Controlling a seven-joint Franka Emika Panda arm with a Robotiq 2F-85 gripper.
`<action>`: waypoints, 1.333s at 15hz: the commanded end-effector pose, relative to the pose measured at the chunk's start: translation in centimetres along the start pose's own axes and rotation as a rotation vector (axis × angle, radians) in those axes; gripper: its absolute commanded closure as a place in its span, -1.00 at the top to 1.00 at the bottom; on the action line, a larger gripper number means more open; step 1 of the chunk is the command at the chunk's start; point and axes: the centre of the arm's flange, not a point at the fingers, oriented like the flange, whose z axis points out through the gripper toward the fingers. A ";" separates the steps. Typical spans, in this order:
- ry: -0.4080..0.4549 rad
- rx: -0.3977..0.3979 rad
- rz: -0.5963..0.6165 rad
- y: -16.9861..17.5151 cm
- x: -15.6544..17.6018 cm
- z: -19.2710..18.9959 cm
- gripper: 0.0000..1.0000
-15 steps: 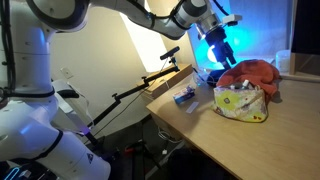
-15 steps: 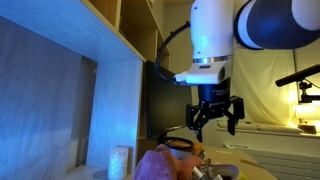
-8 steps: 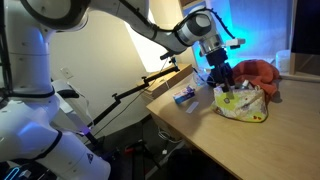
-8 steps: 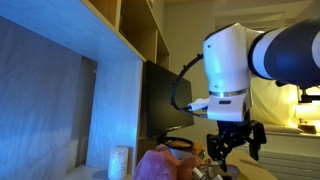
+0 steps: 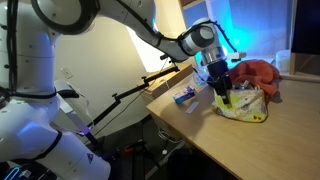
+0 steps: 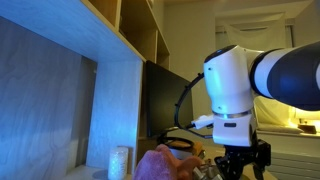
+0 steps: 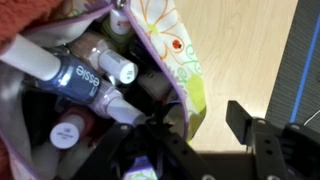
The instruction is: Remove the towel on the bag, move the bag to the left , pick up the small bottle and put it in the bag
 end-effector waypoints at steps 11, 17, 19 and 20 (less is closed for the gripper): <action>-0.018 -0.048 0.098 -4.5 -1.9 -0.5 -0.99; 0.016 -0.040 0.151 -7.3 -2.9 3.5 -0.99; 0.029 -0.037 0.163 -8.0 -3.3 4.8 -0.99; 0.033 -0.031 0.169 -8.4 -3.4 5.3 -0.99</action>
